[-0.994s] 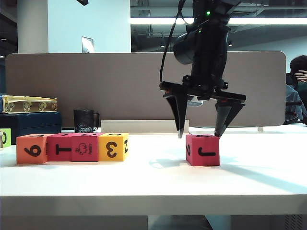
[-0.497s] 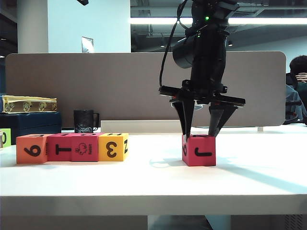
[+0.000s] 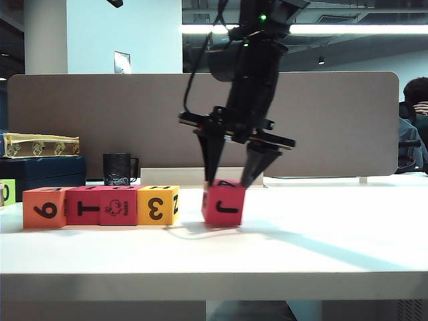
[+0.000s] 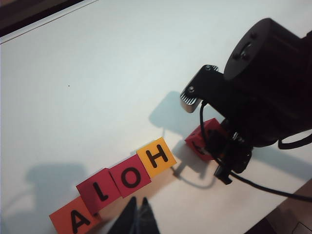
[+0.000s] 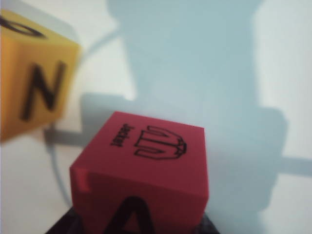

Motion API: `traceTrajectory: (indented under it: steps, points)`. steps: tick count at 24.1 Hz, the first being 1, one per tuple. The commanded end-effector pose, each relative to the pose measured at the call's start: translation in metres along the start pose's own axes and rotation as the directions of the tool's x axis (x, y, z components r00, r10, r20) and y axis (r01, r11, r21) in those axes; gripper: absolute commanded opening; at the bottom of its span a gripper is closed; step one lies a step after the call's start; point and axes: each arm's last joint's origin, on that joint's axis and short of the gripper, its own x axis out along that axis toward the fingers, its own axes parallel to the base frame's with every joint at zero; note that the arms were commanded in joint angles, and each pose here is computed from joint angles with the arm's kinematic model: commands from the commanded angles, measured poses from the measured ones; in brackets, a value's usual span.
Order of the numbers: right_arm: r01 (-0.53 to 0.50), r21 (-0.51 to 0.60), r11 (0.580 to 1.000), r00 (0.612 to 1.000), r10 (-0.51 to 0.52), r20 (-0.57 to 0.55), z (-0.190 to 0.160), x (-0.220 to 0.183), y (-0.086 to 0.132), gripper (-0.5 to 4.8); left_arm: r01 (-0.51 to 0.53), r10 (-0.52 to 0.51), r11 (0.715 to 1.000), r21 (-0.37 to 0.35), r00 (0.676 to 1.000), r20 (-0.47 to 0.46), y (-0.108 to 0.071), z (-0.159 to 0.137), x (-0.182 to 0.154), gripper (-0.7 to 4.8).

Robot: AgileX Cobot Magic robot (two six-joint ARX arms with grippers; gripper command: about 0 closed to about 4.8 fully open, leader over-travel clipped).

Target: Select the appropriate blocks from the scattered letter blocks on the table and arrange them in a row to spell out "ALOHA".

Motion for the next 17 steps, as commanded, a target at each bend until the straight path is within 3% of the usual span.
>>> traceTrajectory:
  steps: [1,17]
  points:
    - [-0.026,-0.01,1.0,0.998,0.027,0.064,0.0044,-0.0016,0.0094,2.28,0.005,-0.005,1.0,0.005,1.0,0.007,-0.0009,0.0004,-0.0023,-0.06]
    - [-0.04,-0.024,0.999,0.994,0.042,0.103,0.0072,0.0047,0.0189,2.46,0.005,-0.005,1.0,0.004,1.0,0.001,-0.001,-0.0002,-0.0023,-0.06]
